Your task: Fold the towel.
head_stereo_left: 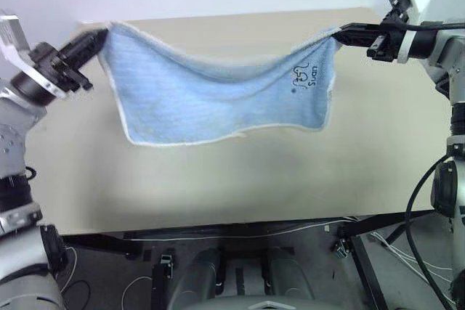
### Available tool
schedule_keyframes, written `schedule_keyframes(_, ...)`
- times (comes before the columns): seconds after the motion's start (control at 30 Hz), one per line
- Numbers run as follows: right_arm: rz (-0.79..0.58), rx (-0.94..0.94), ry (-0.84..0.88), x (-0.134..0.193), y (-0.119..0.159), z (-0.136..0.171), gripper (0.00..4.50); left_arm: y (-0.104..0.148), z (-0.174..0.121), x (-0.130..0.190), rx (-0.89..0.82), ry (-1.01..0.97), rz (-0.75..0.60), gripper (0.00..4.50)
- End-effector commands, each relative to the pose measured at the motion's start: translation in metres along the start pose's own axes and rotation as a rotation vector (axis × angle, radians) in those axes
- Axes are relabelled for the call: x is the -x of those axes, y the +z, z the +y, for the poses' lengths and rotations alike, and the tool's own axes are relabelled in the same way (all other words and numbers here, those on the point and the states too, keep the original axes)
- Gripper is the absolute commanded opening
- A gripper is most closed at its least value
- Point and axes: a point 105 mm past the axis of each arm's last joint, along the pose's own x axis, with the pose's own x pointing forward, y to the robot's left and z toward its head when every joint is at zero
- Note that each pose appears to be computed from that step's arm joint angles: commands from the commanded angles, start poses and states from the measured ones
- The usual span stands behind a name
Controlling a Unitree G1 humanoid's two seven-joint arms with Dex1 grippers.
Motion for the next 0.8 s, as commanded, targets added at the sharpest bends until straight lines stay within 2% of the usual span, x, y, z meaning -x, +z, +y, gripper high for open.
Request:
schedule_keyframes(0.03,0.021,0.107,-0.064,0.009,0.009,-0.015,0.00,0.019,0.029,-0.007,-0.109,0.108,-0.025,0.01)
schedule_keyframes(0.27,0.121,0.152,-0.084,0.002,-0.007,-0.023,0.00,0.023,0.059,-0.034,-0.181,0.261,0.008,0.01)
schedule_keyframes(0.37,0.097,0.166,-0.097,-0.006,-0.001,-0.025,0.00,0.018,0.066,-0.046,-0.153,0.368,0.013,0.01)
schedule_keyframes(0.53,0.087,0.195,-0.289,-0.028,0.013,-0.040,0.00,0.010,0.060,-0.070,-0.224,0.431,0.030,0.01)
schedule_keyframes(0.67,0.103,0.312,-0.277,-0.028,0.022,-0.040,0.00,0.006,0.054,-0.074,-0.356,0.377,0.108,0.01)
schedule_keyframes(0.8,0.078,0.386,-0.185,-0.011,0.027,-0.036,0.00,0.019,0.051,-0.068,-0.358,0.305,0.086,0.01)
